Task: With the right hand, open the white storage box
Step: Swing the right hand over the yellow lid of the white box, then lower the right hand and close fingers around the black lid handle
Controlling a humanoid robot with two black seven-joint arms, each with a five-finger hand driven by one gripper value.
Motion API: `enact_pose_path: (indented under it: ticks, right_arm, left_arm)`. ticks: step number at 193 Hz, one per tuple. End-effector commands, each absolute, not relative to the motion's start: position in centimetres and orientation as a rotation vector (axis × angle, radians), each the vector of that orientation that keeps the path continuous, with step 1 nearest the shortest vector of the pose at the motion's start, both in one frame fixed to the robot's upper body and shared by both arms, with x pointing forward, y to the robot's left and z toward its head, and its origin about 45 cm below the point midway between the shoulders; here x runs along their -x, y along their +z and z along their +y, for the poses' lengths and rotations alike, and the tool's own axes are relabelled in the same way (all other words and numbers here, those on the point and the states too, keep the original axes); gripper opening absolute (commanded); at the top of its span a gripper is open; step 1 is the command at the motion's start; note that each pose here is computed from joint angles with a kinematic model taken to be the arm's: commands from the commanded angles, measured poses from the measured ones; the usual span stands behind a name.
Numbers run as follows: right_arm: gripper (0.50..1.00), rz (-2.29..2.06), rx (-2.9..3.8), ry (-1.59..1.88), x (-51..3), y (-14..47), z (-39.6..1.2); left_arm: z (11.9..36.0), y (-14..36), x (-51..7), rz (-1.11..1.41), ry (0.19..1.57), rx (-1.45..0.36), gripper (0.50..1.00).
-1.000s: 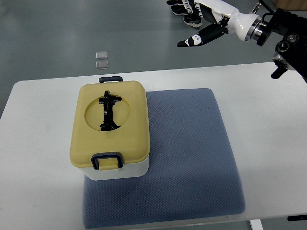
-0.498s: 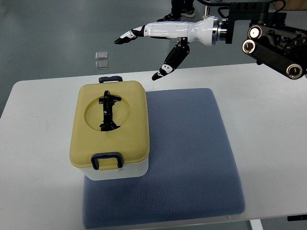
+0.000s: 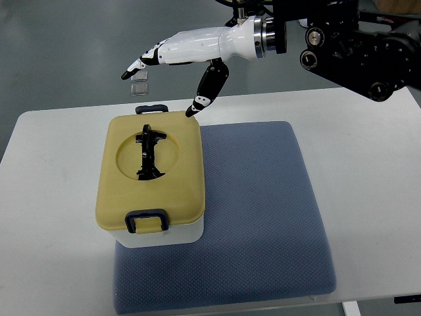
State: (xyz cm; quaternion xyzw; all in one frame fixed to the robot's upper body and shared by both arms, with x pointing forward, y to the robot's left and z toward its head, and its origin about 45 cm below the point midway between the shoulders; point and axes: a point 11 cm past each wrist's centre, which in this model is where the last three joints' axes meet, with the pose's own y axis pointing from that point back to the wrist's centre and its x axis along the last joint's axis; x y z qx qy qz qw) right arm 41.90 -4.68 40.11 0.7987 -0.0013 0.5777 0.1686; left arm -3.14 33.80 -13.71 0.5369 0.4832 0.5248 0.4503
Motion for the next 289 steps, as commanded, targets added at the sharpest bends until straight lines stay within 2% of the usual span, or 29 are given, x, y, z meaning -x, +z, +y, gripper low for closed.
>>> enact_pose_path:
  ticks: [1,30,82,135,196,230,248,289]
  right_arm:
    - [0.919,0.054,-2.223,1.691,-41.4,39.3,-3.6]
    - [0.911,0.103,-2.145,1.731,-41.3,37.9,-3.6]
    - [0.821,0.128,-2.106,1.764,-41.1,37.5,-3.4]
    - [0.819,0.202,-2.088,1.801,-40.1,37.1,-1.8]
    - [0.770,0.266,-1.990,1.895,-39.6,37.0,-0.7]
    - [0.760,0.285,-1.952,1.936,-39.4,37.4,-0.3]
    - [0.727,0.308,-1.942,1.940,-39.2,37.1,0.1]
    - [0.693,0.355,-1.920,1.939,-38.9,36.1,0.4]
  left_arm:
    - [33.8,-13.7,3.1,1.194,1.298,-1.328,1.000]
    - [33.8,-13.7,3.1,1.196,1.298,-1.328,1.000]
    - [33.8,-13.7,3.1,1.195,1.297,-1.329,1.000]
    - [33.8,-13.7,3.1,1.196,1.298,-1.328,1.000]
    - [33.8,-13.7,3.1,1.194,1.298,-1.328,1.000]
    - [33.8,-13.7,3.1,1.195,1.299,-1.327,1.000]
    - [33.8,-13.7,3.1,1.196,1.298,-1.328,1.000]
    - [33.8,-13.7,3.1,1.195,1.297,-1.329,1.000]
